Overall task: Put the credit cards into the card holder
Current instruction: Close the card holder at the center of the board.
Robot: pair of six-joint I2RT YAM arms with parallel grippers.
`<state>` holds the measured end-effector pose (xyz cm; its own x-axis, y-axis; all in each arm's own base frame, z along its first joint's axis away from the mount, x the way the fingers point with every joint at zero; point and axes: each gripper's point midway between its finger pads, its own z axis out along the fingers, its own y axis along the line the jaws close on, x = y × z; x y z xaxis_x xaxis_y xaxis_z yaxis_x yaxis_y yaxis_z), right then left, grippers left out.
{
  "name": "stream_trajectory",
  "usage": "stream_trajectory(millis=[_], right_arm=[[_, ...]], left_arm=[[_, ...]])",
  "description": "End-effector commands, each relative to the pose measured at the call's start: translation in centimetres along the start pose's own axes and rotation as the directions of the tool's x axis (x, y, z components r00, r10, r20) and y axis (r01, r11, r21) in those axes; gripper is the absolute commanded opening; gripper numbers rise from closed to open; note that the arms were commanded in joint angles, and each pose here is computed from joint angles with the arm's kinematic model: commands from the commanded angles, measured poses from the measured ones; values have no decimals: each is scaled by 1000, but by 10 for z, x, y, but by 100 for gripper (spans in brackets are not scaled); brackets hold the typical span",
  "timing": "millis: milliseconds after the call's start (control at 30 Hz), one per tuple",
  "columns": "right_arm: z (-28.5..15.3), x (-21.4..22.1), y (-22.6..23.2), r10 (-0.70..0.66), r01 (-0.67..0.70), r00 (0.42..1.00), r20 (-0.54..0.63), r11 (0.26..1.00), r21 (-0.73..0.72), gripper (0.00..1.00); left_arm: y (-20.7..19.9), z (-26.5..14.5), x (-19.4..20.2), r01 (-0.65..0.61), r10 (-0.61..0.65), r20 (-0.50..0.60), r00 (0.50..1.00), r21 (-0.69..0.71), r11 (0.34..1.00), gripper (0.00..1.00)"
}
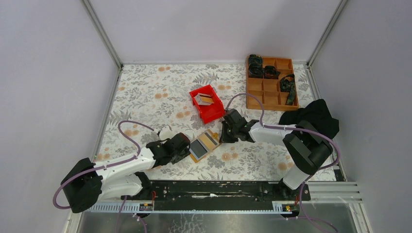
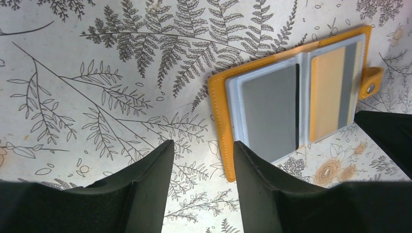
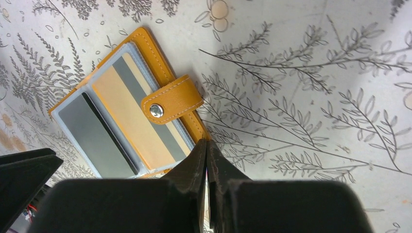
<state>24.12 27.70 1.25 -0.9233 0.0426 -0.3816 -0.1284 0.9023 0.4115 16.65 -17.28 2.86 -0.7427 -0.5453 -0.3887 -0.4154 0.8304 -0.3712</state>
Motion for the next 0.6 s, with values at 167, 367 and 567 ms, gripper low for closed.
stream_trajectory(millis=[167, 367, 567], right_arm=[[-8, 18, -40, 48, -48, 999, 4, 990, 135, 8], [-11, 24, -40, 79, -78, 997, -4, 990, 121, 8], [-15, 29, -45, 96, -96, 995, 4, 987, 129, 7]], left_arm=[[9, -5, -3, -50, 50, 13, 999, -52, 997, 50], [7, 1, -1, -81, 82, 2, 997, -76, 994, 47], [6, 7, 6, -106, 104, -24, 994, -86, 991, 46]])
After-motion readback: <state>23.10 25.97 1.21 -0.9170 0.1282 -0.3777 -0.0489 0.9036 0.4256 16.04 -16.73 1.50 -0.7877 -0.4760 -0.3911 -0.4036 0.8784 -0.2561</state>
